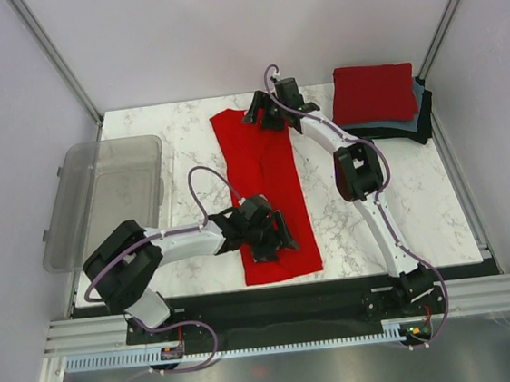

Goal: Fold and stack the t-shirts
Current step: Fold the tshirt

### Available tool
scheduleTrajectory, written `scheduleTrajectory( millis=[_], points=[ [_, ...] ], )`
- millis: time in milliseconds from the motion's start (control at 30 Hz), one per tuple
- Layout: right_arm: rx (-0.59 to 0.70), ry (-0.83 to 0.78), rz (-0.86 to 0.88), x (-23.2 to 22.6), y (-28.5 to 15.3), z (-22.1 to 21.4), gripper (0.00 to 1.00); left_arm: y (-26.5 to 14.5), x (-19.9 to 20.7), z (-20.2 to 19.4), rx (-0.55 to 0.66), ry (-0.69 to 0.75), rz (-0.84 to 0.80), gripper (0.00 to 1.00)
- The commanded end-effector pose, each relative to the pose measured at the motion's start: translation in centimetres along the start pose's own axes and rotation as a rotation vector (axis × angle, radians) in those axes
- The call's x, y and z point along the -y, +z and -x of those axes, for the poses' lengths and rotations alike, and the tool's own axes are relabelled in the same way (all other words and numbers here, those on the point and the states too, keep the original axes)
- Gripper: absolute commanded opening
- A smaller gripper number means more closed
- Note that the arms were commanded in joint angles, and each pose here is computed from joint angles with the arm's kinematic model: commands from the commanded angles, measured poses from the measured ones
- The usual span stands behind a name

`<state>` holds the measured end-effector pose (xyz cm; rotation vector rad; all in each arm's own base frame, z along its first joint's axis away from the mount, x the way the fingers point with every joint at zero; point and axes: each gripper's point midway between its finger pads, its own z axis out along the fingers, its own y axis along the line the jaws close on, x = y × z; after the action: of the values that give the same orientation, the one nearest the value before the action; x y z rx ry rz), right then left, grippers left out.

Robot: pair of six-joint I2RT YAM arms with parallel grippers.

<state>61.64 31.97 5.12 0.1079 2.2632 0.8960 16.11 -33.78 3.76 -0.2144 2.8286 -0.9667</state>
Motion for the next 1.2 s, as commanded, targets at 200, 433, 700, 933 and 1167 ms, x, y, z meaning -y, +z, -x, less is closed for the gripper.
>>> scheduleTrajectory(
  millis=[200, 433, 700, 933, 1167],
  points=[
    [0.082, -0.045, -0.044, -0.7, -3.5, 3.2, 0.9, -8.1, 0.7, 0.3, 0.119, 0.087, 0.101, 0.79],
    [0.162, -0.132, 0.042, -8.7, -12.1, 8.5, 0.98, -14.1, -1.1, 1.1, 0.258, 0.124, 0.154, 0.77],
    [0.027, -0.128, -0.234, -5.6, -27.4, -0.2, 0.98, -14.6, -6.2, -1.4, 0.229, 0.071, 0.199, 0.71],
    [-0.14, 0.036, -0.36, 1.5, -35.9, -20.1, 0.98, -12.6, -9.7, -2.8, 0.191, 0.062, 0.25, 0.69],
    [-0.271, 0.072, -0.272, 2.8, -37.5, -30.6, 0.82, -9.7, -10.7, -3.8, 0.163, 0.021, 0.22, 0.65]
  ],
)
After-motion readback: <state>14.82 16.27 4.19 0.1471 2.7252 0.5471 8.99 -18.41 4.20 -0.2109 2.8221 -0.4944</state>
